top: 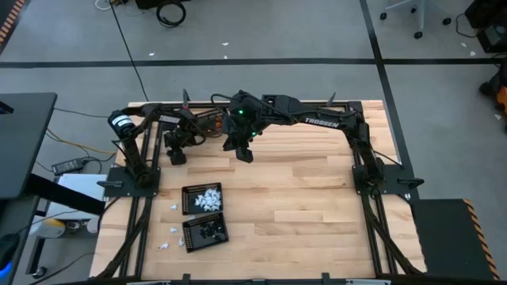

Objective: Sort Halloween decoration
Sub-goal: Put the white toy into the middle black bin

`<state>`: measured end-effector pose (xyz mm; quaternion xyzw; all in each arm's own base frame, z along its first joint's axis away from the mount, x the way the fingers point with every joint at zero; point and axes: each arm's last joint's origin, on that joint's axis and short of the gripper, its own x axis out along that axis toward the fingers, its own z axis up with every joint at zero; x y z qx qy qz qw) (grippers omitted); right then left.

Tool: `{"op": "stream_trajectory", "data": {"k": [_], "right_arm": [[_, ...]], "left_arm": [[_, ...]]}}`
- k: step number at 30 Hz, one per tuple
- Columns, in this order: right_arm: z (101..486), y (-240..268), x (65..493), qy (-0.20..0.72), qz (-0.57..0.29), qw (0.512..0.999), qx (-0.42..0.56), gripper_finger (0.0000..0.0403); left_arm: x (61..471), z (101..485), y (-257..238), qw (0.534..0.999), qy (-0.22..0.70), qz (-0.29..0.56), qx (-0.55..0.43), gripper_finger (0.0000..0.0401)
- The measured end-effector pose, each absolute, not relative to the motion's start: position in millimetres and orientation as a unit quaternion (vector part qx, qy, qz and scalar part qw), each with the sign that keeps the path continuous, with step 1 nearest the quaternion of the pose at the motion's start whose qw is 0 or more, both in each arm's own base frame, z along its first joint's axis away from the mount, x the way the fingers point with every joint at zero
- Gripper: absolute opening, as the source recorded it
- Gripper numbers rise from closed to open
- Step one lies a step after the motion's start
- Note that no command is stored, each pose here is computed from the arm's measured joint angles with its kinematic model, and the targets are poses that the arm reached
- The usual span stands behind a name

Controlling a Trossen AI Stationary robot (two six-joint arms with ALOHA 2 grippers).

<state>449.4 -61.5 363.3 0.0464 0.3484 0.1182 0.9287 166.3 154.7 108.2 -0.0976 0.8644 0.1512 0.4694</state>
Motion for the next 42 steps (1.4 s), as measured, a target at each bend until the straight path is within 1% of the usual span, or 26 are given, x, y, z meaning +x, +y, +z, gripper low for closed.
{"op": "stream_trajectory", "data": {"k": [4,16,20,23,26,30,35,39,42], "right_arm": [[363,-61,449,0.348,0.119,0.929,0.046,0.0054],[363,-60,450,0.348,0.125,0.928,0.049,0.0054],[363,-60,450,0.348,0.125,0.928,0.048,0.0054],[363,-60,450,0.347,0.126,0.928,0.046,0.0054],[363,-60,450,0.347,0.126,0.928,0.046,0.0054],[363,-60,450,0.347,0.127,0.928,0.045,0.0054],[364,-60,450,0.345,0.127,0.929,0.045,0.0054],[364,-58,450,0.346,0.127,0.928,0.048,0.0054],[364,-57,450,0.346,0.128,0.928,0.049,0.0054]], "left_arm": [[168,108,153,0.471,0.865,0.147,-0.092,0.0151],[175,108,145,0.472,0.864,0.151,-0.086,0.0038],[178,109,140,0.47,0.866,0.149,-0.078,0.0008],[181,110,136,0.473,0.867,0.141,-0.071,0.0005],[186,113,131,0.487,0.859,0.14,-0.067,0.0005],[194,121,134,0.515,0.84,0.155,-0.073,0.0005],[200,129,141,0.53,0.826,0.176,-0.076,0.0005],[199,130,142,0.525,0.829,0.177,-0.077,0.001],[198,131,142,0.521,0.83,0.182,-0.08,0.0027]]}}
